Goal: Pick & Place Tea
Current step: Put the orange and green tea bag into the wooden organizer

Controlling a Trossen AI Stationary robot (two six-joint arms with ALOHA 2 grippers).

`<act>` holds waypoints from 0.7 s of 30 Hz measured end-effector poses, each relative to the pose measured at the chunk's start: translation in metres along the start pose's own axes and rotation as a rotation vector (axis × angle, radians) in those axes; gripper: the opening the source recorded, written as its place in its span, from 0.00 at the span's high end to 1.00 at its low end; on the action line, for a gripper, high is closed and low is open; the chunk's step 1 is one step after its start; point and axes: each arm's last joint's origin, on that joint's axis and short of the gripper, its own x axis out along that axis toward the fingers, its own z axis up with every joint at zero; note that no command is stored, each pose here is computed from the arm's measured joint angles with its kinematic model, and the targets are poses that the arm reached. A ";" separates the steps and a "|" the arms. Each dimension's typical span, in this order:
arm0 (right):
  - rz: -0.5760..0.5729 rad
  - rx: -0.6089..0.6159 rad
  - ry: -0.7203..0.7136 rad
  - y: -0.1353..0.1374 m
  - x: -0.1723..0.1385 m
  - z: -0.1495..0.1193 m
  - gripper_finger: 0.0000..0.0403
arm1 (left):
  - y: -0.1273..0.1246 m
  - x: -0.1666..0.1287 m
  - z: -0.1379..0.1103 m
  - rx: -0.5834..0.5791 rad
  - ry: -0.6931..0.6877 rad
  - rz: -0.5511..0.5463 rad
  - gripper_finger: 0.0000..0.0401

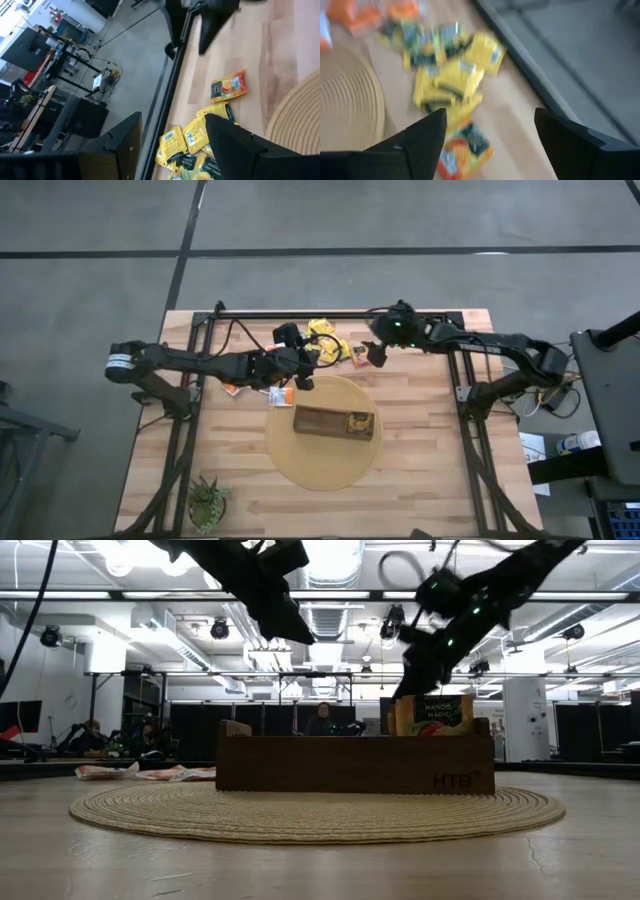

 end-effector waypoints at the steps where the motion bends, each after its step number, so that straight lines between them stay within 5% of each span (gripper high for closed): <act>1: 0.006 0.008 0.055 0.000 0.007 -0.001 0.27 | 0.000 0.000 0.000 0.002 0.000 0.000 0.46; 7: 0.045 0.045 0.376 -0.001 0.052 -0.008 0.30 | -0.002 0.001 -0.003 0.010 0.009 -0.004 0.46; 21: 0.148 0.108 0.652 0.003 0.116 -0.019 0.34 | -0.001 -0.001 -0.003 0.013 0.003 -0.002 0.46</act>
